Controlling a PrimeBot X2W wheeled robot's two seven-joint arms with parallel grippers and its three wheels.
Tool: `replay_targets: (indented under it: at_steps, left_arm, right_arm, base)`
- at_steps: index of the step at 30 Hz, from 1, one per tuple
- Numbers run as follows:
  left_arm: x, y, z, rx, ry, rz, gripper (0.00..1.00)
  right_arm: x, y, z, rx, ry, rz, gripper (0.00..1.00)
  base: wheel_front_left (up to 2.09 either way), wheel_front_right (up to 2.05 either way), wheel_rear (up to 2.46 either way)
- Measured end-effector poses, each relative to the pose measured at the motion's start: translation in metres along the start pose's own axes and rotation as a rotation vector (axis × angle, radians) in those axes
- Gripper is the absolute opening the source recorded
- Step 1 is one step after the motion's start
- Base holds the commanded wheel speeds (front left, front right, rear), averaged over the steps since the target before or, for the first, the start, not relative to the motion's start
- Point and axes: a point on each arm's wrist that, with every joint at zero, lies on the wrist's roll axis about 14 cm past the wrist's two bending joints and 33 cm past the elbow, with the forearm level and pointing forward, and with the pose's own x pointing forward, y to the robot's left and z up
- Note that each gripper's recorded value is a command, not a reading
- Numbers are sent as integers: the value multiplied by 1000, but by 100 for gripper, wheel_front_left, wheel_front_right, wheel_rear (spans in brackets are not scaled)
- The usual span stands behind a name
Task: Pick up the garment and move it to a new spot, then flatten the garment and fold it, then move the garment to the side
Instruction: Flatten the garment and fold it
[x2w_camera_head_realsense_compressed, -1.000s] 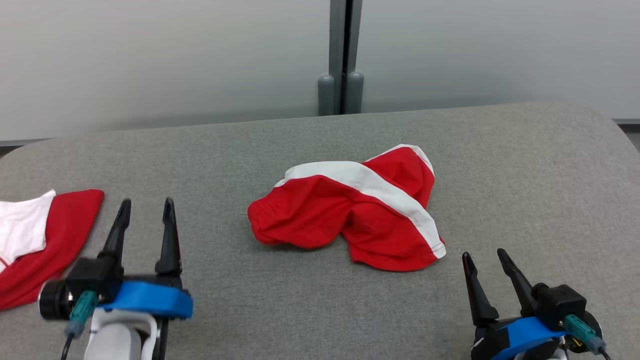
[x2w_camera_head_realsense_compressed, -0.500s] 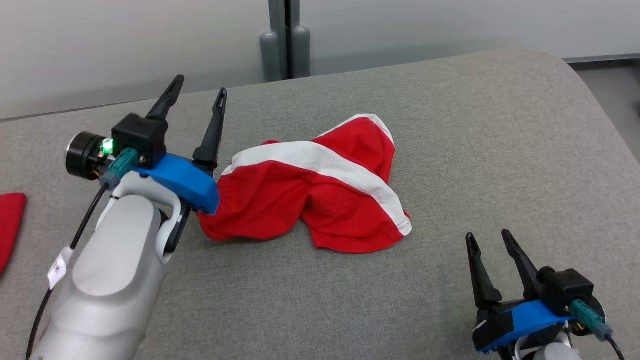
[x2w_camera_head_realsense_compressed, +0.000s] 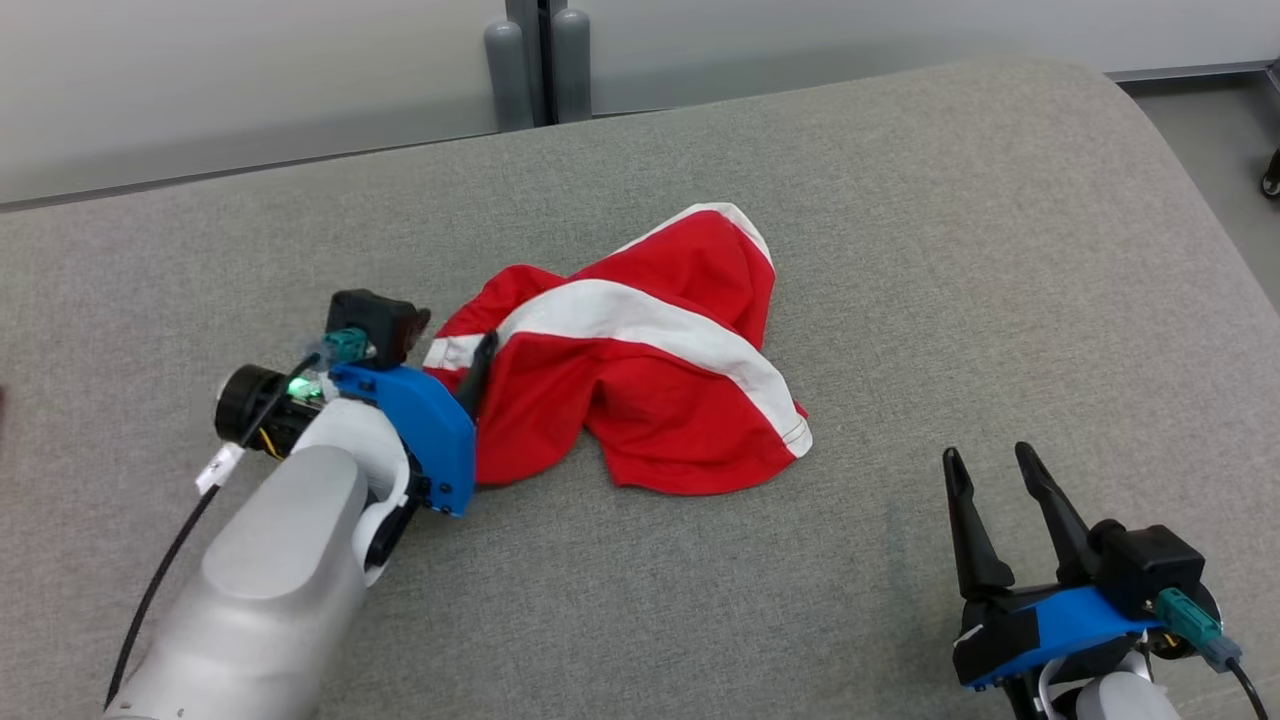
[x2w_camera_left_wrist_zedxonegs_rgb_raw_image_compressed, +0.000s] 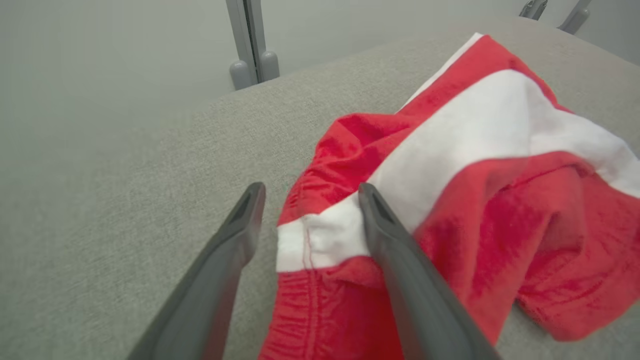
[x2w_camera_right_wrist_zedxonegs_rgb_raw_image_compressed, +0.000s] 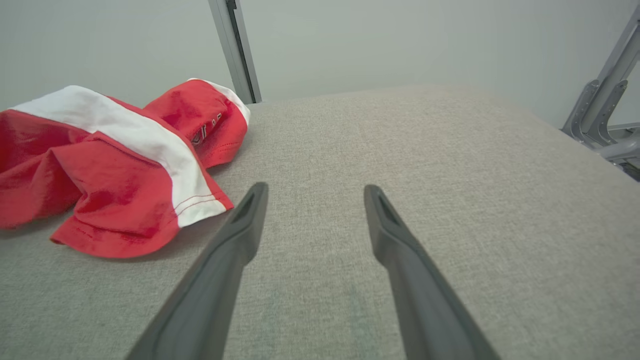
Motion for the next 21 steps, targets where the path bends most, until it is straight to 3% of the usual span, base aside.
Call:
replay_targets:
  at_steps: [9,10,11,13,16,21]
  left_arm:
    - [-5,-14,-41,5,120,-40,98]
    - [-5,-16,-42,2,119,-44,51]
    - [-4,-18,-43,0,119,-47,23]
    - [-4,-20,-45,-1,119,-52,0]
    - [-5,-17,-41,4,86,-43,0]
    - [-9,16,18,72,-117,45,0]
  right_arm:
    - [5,2,0,0,-1,8,100]
    - [5,3,1,0,-3,10,100]
    - [5,3,2,-1,-5,11,100]
    - [6,4,3,0,-11,12,100]
    - [6,4,6,1,-18,11,100]
    - [5,4,13,2,-39,14,100]
  base:
    - [0,0,0]
    - [0,0,0]
    - [0,0,0]
    - [0,0,0]
    - [0,0,0]
    - [0,0,0]
